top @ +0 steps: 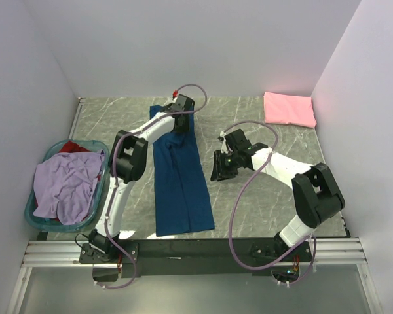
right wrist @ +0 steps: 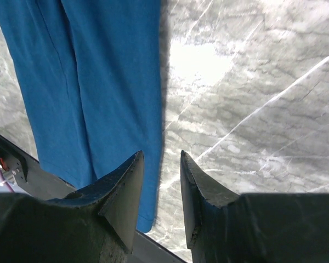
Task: Fold and stack the t-shirts
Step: Fold the tshirt
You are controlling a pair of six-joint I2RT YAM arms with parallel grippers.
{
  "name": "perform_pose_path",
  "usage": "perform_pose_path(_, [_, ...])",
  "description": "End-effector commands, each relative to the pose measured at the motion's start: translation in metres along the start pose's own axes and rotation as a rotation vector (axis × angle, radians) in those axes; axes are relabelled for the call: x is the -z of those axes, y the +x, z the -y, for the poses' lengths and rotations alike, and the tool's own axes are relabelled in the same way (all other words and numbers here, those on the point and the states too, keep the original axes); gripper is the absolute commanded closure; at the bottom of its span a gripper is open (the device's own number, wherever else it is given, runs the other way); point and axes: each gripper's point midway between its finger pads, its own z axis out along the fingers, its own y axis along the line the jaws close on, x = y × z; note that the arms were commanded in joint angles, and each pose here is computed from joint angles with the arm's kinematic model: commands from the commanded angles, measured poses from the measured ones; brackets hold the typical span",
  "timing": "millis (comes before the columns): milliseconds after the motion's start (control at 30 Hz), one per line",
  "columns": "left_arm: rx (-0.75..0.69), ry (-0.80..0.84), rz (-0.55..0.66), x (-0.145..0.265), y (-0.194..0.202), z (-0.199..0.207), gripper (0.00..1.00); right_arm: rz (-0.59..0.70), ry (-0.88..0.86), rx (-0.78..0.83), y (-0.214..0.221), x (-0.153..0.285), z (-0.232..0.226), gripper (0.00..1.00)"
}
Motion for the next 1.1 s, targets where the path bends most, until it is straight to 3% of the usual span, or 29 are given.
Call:
perform_pose_path(0, [0.014,0.015,0.036,-0.003,-0.018,0.005,0.54,0.049,-0.036,0.015,-0.011,0.005,-0.004,0.6])
perform_pose_path(167, [0.029,0.077,0.024,-0.023,-0.01,0.021,0.53,0.037,-0.045,0.002,-0.009,0.0,-0.001,0.6])
perform_pose_path(567, [0.11,0.196,0.118,-0.03,-0.045,0.037,0.39,0.077,-0.058,0.012,-0.028,-0.002,-0.008,0.6])
perform_pose_path(700, [0.137,0.244,0.145,0.011,-0.066,0.04,0.26,0.125,-0.079,0.007,-0.045,0.004,-0.017,0.6])
perform_pose_path(833, [0.191,0.27,0.191,0.067,-0.085,0.031,0.02,0.189,-0.165,-0.041,-0.071,0.01,-0.042,0.55])
perform_pose_path(1000, [0.316,0.228,0.26,0.149,-0.109,-0.003,0.02,0.273,-0.315,-0.167,-0.121,0.006,-0.078,0.44])
perform_pose_path(1067, [0.356,0.165,0.231,0.154,-0.093,-0.028,0.03,0.275,-0.358,-0.226,-0.133,-0.005,-0.085,0.44])
